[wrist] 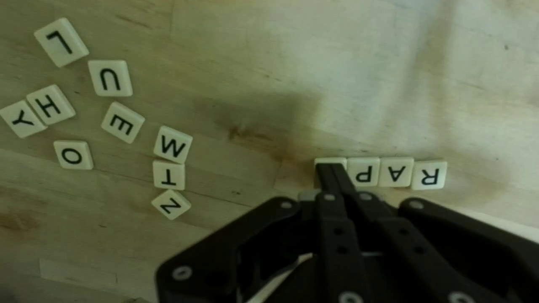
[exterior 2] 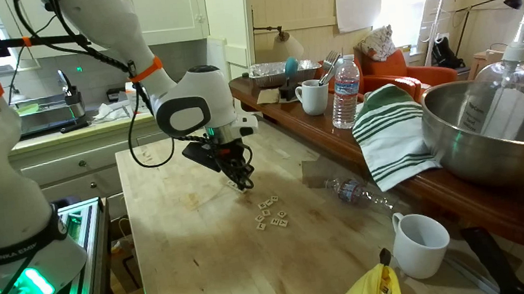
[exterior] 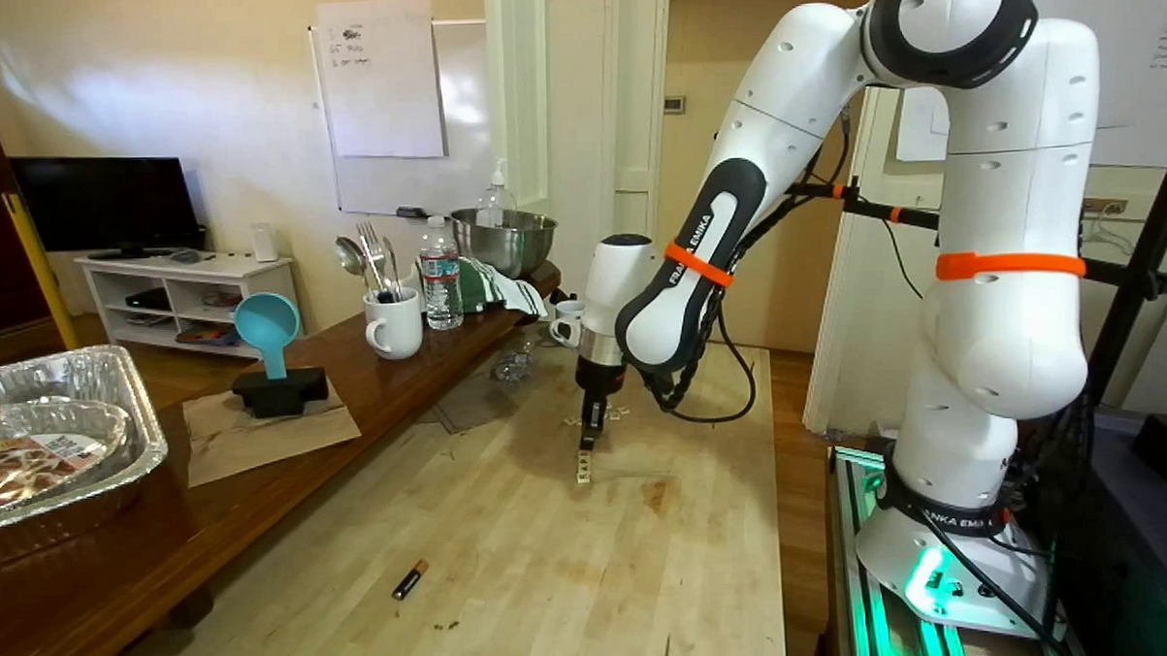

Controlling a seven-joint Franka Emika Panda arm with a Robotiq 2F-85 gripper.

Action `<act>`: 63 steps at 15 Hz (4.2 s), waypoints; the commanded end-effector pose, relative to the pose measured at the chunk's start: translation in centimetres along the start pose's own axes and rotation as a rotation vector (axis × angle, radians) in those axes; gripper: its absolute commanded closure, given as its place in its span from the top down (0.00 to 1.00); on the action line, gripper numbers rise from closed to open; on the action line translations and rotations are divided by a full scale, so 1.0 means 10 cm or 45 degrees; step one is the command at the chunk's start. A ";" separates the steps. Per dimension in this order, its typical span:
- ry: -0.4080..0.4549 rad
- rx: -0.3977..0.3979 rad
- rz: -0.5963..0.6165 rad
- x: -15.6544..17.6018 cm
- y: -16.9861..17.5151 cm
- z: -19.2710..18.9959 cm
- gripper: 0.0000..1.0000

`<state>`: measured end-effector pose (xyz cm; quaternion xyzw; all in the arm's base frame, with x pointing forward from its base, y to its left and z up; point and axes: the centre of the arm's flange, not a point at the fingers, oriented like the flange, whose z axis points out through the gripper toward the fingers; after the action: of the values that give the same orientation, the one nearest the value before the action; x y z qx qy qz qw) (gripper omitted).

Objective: Push the last word tile in the sequence to the right

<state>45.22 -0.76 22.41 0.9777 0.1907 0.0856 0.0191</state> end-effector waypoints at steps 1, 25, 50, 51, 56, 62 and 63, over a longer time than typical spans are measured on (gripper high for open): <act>0.035 0.005 -0.009 0.02 0.05 0.16 0.00; -0.017 -0.095 0.121 -0.03 0.51 -0.02 0.00; -0.074 -0.081 0.242 -0.02 0.68 0.24 0.00; -0.070 -0.095 0.258 -0.03 0.74 0.23 0.00; -0.059 -0.075 0.262 -0.08 0.68 0.01 0.00; -0.015 -0.026 0.164 -0.01 0.21 -0.23 0.00; -0.018 -0.005 0.154 0.00 0.13 -0.24 0.00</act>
<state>46.97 -3.55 23.50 0.9879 0.1177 0.0942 0.0364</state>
